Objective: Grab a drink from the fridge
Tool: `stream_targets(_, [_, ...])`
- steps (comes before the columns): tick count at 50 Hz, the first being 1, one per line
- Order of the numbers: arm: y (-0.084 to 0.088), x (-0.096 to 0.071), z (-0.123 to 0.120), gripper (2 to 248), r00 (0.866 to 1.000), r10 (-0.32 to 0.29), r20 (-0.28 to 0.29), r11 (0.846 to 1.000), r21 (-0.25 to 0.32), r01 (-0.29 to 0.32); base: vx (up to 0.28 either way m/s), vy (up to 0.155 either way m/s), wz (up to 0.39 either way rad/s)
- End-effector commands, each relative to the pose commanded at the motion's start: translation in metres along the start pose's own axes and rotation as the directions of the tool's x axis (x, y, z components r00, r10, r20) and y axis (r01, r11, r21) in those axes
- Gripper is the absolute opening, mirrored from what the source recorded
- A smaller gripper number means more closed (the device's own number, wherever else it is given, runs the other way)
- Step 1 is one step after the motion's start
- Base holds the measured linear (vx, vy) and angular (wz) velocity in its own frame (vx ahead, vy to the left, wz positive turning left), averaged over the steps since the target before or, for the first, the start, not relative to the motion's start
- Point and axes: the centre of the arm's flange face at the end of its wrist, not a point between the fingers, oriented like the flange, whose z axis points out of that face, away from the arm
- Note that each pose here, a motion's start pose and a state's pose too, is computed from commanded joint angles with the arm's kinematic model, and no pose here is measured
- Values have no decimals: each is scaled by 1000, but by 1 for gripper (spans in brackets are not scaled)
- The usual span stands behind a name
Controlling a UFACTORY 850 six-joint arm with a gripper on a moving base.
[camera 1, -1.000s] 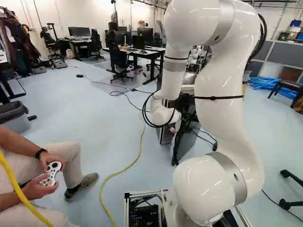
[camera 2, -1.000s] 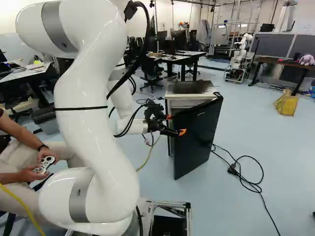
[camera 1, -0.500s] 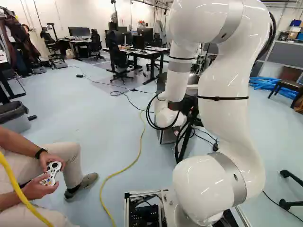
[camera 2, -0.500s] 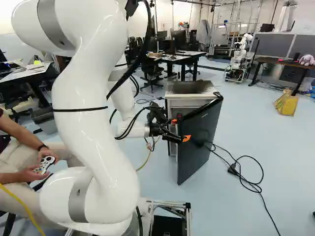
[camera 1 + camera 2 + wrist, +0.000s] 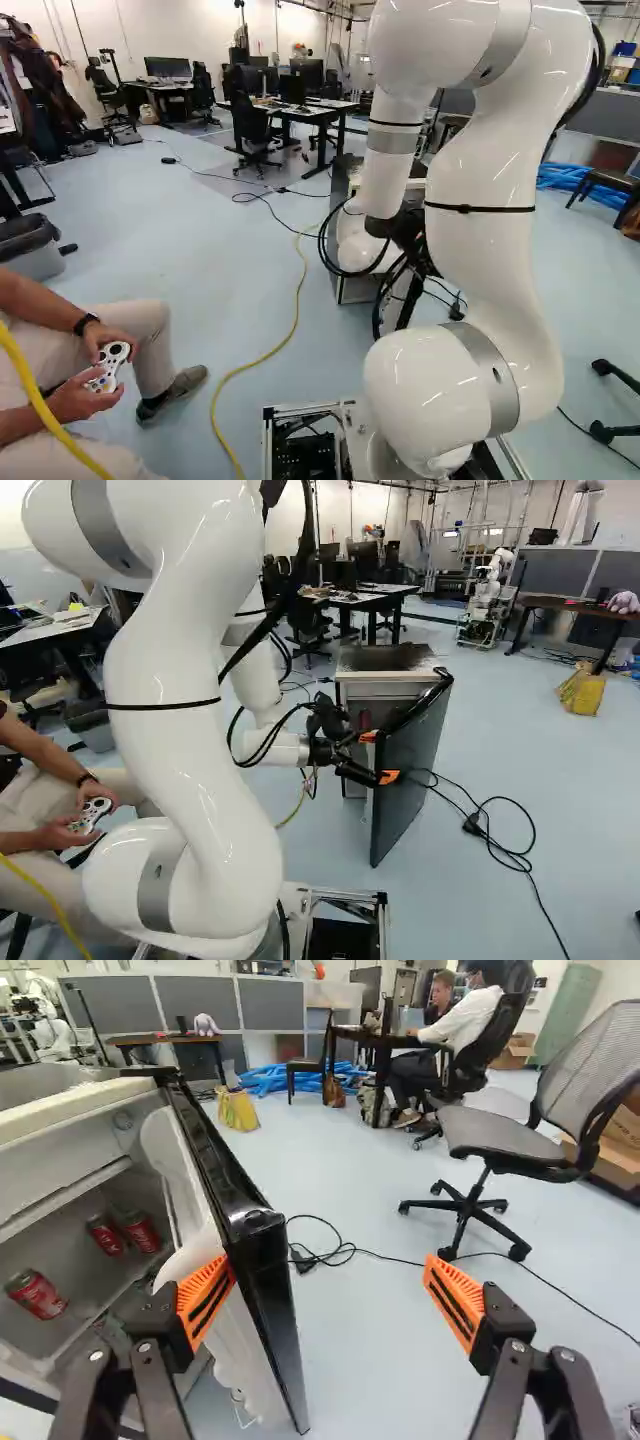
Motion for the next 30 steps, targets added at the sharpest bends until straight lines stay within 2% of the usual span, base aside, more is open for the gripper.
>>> stream_targets(15, [17,5,14,247,1000,22,-12,996,-89,-23,0,0,0])
stream_targets(30, [27,12,32,247,998,50,-32,983,-174,-55,0,0,0])
